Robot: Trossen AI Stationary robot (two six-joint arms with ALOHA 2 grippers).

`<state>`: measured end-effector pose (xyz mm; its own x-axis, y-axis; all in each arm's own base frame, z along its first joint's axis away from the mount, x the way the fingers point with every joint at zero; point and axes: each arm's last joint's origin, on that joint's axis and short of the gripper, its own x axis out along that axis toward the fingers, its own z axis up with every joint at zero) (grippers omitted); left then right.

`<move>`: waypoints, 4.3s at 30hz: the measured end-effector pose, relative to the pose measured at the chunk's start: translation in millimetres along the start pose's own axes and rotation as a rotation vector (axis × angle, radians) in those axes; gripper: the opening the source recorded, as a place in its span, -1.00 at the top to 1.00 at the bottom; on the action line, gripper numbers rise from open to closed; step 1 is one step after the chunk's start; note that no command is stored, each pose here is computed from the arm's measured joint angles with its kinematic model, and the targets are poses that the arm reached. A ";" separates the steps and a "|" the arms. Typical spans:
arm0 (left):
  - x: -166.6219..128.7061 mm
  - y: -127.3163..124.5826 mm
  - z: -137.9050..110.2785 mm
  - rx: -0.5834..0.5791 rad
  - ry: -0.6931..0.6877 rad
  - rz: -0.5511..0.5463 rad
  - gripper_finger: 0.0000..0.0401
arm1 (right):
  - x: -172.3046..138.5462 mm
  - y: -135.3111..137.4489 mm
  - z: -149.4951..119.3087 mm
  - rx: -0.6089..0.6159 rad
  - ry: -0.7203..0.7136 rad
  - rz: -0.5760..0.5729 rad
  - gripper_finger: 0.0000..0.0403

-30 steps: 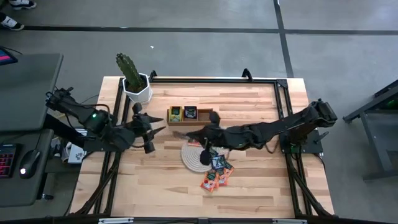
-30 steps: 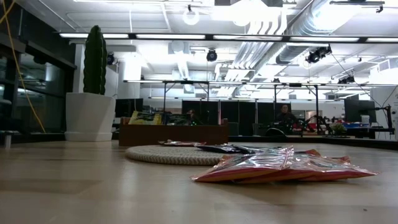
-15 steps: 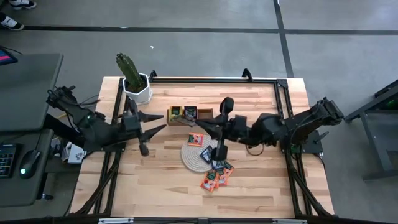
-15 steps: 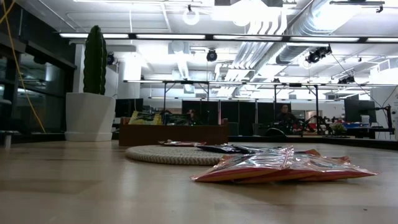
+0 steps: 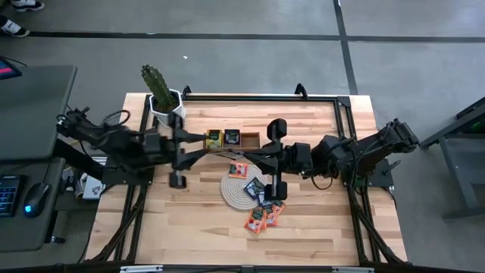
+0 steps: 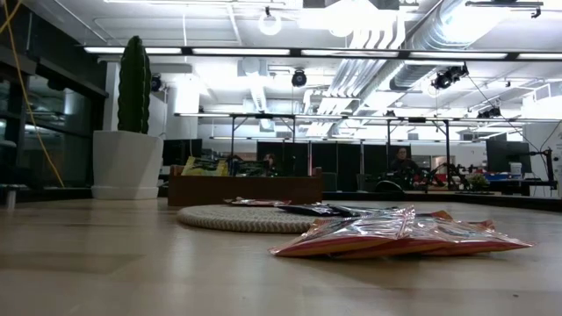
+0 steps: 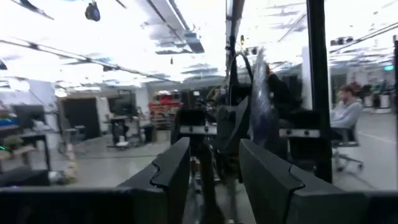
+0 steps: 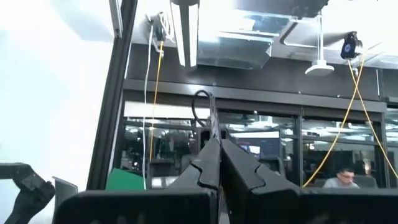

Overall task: Pick & Place Tea
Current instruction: Put the purple tea bag into the middle section of the wooden organizer

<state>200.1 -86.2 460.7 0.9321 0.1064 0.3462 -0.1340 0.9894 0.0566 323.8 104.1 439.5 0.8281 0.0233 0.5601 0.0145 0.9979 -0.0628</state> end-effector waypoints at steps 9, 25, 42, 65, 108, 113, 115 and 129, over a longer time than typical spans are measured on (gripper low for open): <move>25.0 3.2 -10.9 -0.083 -0.121 -0.090 0.32 | 0.0 0.2 0.1 -0.002 -0.003 0.007 1.00; 24.9 -2.9 -12.7 -0.097 -0.131 -0.250 0.32 | -1.5 -2.1 7.0 -0.018 -0.014 -0.008 1.00; 25.1 -1.8 -12.2 -0.095 -0.134 -0.221 0.32 | -2.8 -3.1 8.2 -0.013 0.023 0.004 1.00; 49.3 0.9 -35.1 -0.114 -0.127 -0.182 0.50 | -0.6 -8.8 -0.4 0.012 0.068 0.004 1.00; 38.8 9.0 -41.8 0.030 0.081 -0.076 1.00 | -5.3 -12.4 -0.9 -0.017 0.195 -0.094 0.11; 27.6 20.0 -50.1 0.108 0.267 -0.008 1.00 | -22.3 -17.0 26.9 -0.088 0.301 -0.238 -0.08; 25.5 28.5 -59.3 0.120 0.366 0.014 1.00 | -33.2 -19.1 36.8 -0.104 0.379 -0.304 -0.11; 50.5 121.1 -142.6 0.034 0.795 -0.008 1.00 | -108.2 -35.4 56.7 0.065 0.796 -0.491 -0.09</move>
<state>278.9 53.1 351.5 0.8920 0.1510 -0.4260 -0.1248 0.9882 0.0890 201.9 69.7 427.9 0.8779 -0.4255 -0.2196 0.4526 0.8871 0.0905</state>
